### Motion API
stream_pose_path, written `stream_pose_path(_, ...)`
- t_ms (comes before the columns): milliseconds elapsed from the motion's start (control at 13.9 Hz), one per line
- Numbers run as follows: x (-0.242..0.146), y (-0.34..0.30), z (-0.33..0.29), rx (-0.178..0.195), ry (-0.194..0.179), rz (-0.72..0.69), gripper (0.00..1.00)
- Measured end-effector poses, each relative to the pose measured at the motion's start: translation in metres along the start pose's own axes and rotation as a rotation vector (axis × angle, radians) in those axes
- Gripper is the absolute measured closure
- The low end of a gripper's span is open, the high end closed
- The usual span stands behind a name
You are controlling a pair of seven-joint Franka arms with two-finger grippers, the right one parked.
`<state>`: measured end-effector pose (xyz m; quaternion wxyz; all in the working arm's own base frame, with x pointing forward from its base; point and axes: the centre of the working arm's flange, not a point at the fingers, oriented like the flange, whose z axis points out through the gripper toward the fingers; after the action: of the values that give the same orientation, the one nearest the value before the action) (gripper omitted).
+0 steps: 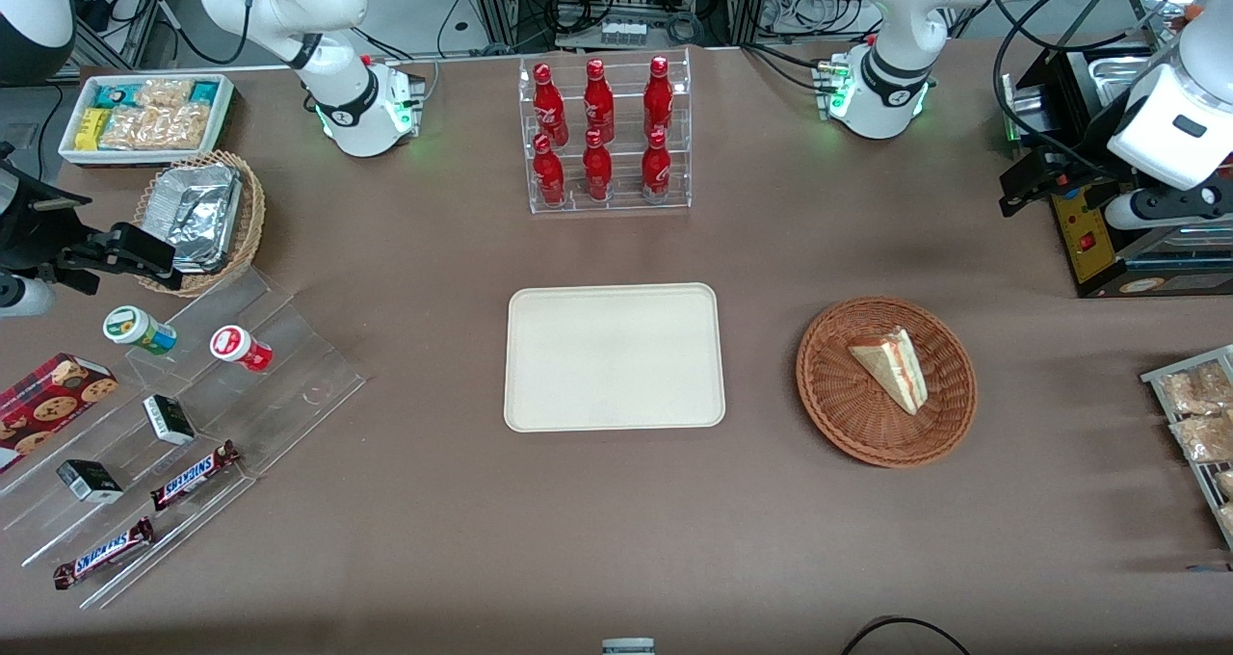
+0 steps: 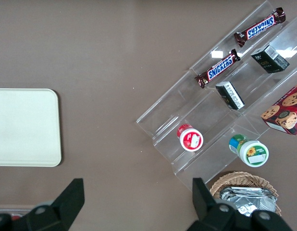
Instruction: Place sandwich from basket to tray
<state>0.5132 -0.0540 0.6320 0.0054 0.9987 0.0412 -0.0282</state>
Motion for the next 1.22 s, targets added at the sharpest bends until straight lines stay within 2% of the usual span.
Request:
stream_pose_path(431, 0.001, -0.006, 0.001, 0.0, -0.003, -0.011, 0.0)
stream_pose_path(719, 0.009, -0.026, 0.037, 0.005, -0.059, -0.05, 0.0)
stream_pose_path(791, 0.013, -0.029, 0.05, 0.005, -0.059, -0.063, 0.0)
stream_pose_path(1007, 0.022, -0.031, 0.091, 0.017, -0.027, -0.141, 0.0)
stream_pose_path(1222, 0.028, -0.029, 0.126, 0.011, 0.015, -0.199, 0.0)
